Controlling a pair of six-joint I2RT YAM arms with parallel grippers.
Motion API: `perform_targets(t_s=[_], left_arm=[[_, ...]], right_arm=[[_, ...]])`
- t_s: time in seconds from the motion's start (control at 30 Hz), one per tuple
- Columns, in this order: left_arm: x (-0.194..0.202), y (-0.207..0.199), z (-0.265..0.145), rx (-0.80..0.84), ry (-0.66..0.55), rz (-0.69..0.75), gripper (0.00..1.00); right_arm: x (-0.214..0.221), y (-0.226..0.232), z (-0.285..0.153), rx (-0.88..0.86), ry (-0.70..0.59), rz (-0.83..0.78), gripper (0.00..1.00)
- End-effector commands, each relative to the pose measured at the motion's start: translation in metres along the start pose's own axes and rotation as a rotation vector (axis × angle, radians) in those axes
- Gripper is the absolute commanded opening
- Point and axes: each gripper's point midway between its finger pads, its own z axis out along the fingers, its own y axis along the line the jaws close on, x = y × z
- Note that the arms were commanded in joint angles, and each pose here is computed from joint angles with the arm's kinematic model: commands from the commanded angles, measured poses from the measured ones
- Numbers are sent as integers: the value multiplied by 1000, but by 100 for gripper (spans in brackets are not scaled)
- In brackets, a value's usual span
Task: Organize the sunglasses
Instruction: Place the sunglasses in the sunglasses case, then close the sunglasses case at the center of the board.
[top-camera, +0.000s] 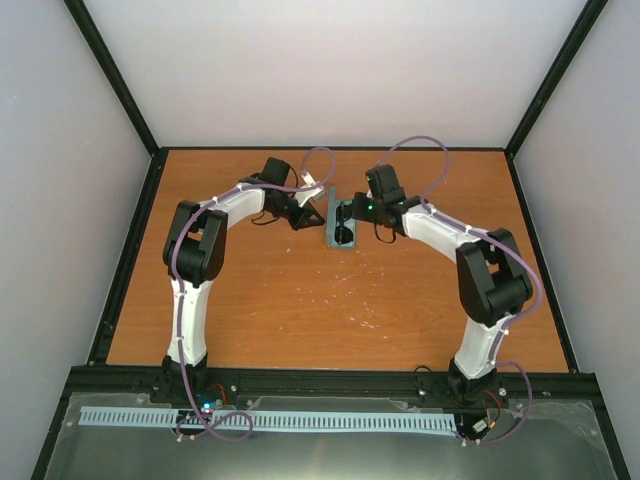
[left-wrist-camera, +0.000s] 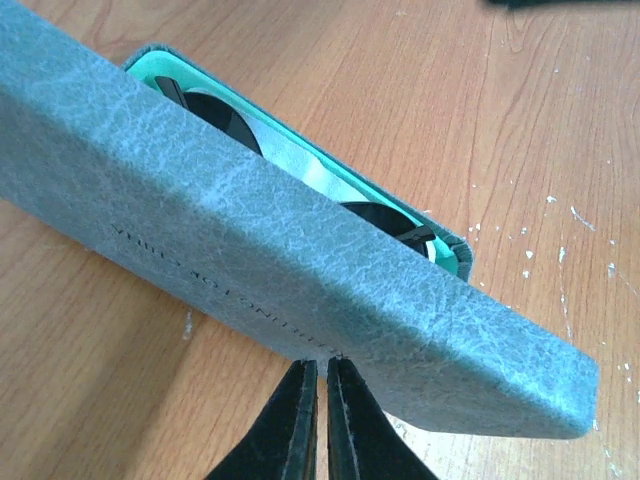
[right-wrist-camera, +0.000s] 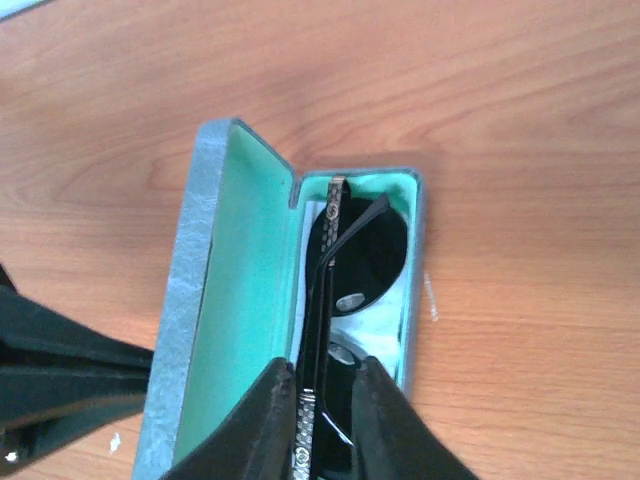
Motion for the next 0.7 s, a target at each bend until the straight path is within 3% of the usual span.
perform_targets(t_s=[0.0, 0.1, 0.3, 0.67], left_arm=[[-32, -4, -18, -36, -59, 62, 6], [-37, -2, -19, -37, -66, 65, 6], [-42, 0, -18, -34, -72, 58, 6], [-44, 4, -8, -6, -80, 27, 6]], right_arm=[[-13, -30, -16, 48, -73, 62, 6], [4, -56, 8, 22, -1, 156, 3], [30, -67, 43, 7, 81, 241, 3], [48, -56, 73, -23, 143, 211, 3]])
